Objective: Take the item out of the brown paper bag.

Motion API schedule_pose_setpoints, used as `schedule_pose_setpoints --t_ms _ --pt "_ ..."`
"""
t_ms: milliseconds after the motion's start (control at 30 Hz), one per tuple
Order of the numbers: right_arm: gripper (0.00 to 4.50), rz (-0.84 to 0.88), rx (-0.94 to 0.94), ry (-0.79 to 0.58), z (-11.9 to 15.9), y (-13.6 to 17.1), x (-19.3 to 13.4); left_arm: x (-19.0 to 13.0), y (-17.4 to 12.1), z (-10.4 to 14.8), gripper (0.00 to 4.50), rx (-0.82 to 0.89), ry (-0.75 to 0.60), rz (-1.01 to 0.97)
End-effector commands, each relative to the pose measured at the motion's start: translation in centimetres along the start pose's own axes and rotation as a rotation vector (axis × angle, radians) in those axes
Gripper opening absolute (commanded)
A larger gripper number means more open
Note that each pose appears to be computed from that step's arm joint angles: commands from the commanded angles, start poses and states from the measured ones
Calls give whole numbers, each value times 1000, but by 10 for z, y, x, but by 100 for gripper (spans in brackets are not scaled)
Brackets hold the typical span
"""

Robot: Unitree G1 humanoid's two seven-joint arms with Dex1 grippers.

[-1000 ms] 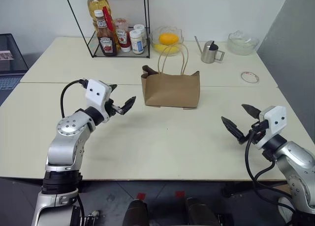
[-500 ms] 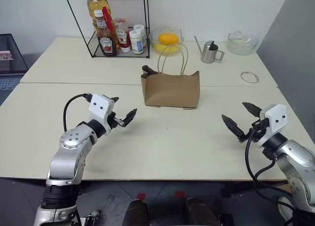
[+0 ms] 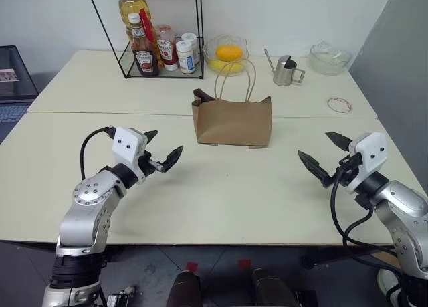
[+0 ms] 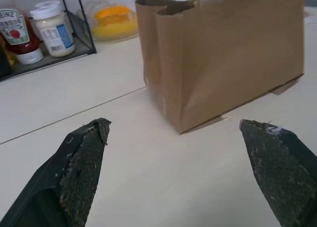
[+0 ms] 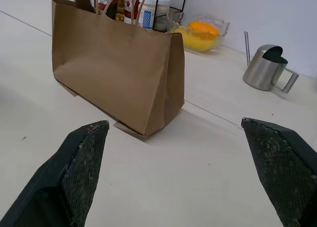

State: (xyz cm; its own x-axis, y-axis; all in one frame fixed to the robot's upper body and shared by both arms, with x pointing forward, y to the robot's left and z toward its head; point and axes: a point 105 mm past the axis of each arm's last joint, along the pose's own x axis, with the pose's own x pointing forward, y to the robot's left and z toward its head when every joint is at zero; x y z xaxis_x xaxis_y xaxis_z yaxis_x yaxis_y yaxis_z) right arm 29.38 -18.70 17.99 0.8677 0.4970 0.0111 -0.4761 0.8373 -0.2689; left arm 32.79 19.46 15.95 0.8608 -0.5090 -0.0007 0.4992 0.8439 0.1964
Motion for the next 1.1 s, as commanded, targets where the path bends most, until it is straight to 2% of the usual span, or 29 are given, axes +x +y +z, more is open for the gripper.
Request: schedule_pose_setpoints --t_ms 33,233,433,567,800,1100 --pt "450 14 -21 -56 26 1 7 -4 3 21 447 58 -65 -6" --pt "450 91 -48 -64 63 6 44 0 4 23 447 91 -70 -27" --pt "450 93 -64 -87 107 5 90 3 5 27 447 103 -80 -39" --pt "450 91 -30 -89 124 5 118 4 6 27 447 109 -82 -44" --pt "450 94 30 -78 136 -1 158 5 6 26 447 118 -83 -59" --pt "450 199 19 -64 140 7 182 3 10 27 447 123 -86 -57"
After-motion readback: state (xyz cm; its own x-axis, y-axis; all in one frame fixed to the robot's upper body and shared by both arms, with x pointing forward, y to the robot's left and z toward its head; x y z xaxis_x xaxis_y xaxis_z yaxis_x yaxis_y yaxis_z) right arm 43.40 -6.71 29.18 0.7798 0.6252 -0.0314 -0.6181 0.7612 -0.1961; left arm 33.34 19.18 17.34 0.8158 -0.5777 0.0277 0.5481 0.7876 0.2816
